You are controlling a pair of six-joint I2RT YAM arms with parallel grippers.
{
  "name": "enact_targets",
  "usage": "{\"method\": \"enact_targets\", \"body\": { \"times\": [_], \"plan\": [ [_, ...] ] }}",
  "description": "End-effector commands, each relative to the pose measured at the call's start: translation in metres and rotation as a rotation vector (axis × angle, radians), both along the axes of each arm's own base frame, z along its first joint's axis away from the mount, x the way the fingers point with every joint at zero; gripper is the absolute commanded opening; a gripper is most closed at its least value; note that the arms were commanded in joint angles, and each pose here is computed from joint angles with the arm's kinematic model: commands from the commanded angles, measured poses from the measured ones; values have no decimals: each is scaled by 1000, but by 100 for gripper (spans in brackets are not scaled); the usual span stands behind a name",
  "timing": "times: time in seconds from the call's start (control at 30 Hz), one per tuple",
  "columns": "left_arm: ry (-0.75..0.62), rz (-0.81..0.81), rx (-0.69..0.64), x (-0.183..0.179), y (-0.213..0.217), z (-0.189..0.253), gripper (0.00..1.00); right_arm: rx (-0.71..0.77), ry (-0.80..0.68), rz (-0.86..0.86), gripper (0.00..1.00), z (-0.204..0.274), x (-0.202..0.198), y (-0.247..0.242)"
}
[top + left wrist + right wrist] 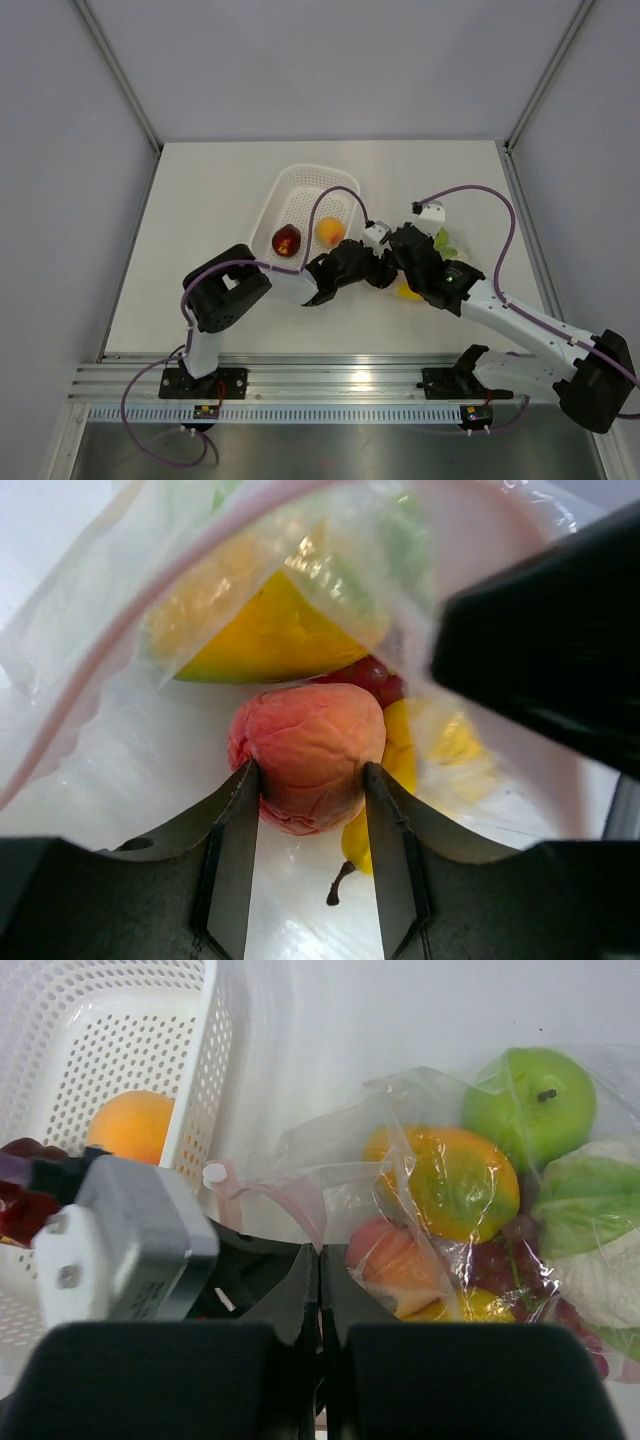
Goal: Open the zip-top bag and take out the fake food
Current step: Pick up the fake fruit from the zipper food storage bag.
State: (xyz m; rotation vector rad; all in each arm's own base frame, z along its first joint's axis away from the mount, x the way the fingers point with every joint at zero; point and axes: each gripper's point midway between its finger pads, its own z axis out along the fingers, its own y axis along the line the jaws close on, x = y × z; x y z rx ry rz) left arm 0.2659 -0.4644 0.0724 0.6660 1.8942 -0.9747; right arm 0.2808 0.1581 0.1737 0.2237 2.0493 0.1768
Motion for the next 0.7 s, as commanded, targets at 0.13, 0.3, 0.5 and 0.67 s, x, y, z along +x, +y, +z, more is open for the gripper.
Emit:
{"method": "enact_targets", "body": {
  "times": [0.13, 0.3, 0.5, 0.67],
  "plan": [
    [-78, -22, -155, -2, 9, 76, 36, 29, -24, -96, 0, 7, 12, -8],
    [-51, 16, -141, 4, 18, 76, 35, 32, 7, -137, 0, 0, 17, -15],
    [-72, 78, -15, 16, 31, 73, 34, 30, 38, -185, 0, -8, 19, -23],
    [-95, 111, 74, 20, 45, 80, 33, 39, 41, -183, 0, -9, 21, -23]
  ]
}}
